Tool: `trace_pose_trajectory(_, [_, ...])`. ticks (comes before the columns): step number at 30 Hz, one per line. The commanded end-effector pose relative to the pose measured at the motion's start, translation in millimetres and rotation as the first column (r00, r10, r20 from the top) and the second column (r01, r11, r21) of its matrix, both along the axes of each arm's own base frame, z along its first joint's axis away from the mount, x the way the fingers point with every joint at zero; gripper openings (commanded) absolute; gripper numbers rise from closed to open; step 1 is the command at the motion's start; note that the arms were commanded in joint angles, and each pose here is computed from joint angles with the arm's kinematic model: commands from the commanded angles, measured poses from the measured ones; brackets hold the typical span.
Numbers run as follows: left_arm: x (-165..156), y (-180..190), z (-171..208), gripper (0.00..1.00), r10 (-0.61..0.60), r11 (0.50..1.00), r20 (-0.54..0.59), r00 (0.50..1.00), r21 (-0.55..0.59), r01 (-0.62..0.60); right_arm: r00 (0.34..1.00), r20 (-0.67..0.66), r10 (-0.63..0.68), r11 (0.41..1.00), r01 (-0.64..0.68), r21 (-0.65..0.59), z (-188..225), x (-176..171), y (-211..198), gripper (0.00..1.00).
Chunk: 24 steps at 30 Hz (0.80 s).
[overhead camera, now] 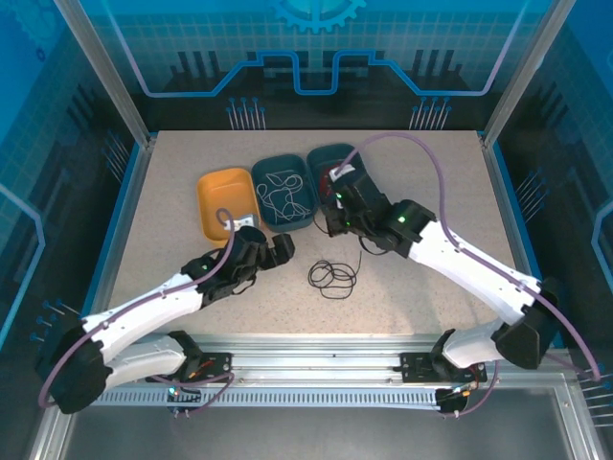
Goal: Untangle the cables
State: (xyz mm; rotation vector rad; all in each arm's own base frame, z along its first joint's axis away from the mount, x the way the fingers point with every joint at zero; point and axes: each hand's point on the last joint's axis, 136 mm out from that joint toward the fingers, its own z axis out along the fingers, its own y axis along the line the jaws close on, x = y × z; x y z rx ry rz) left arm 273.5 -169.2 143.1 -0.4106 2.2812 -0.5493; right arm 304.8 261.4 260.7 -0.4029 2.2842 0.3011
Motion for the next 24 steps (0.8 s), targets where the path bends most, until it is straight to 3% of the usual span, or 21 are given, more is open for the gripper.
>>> trace_pose_trajectory(1, [-14.0, 40.7, -8.4, 0.99, 0.143, 0.986, -0.015, 0.99, 0.093, -0.141, 0.996, 0.016, 0.088, 0.996, -0.088, -0.006, 8.6, 7.5, 31.7, 0.02])
trace_pose_trajectory(7, [-32.9, 85.6, -4.4, 0.99, 0.309, 0.941, -0.001, 0.951, 0.144, -0.305, 0.979, 0.028, 0.202, 0.979, -0.203, 0.008, 13.5, 26.3, 92.3, 0.02])
trace_pose_trajectory(15, [-43.8, 94.1, 1.6, 0.99, 0.317, 0.944, 0.021, 0.948, 0.084, -0.318, 0.94, 0.012, 0.342, 0.94, -0.342, 0.013, -10.6, 54.8, 176.9, 0.02])
trace_pose_trajectory(24, [-45.9, 95.7, 4.9, 0.99, 0.314, 0.947, 0.042, 0.949, 0.051, -0.316, 0.918, -0.043, 0.393, 0.919, -0.394, -0.016, -61.0, 84.1, 227.4, 0.02])
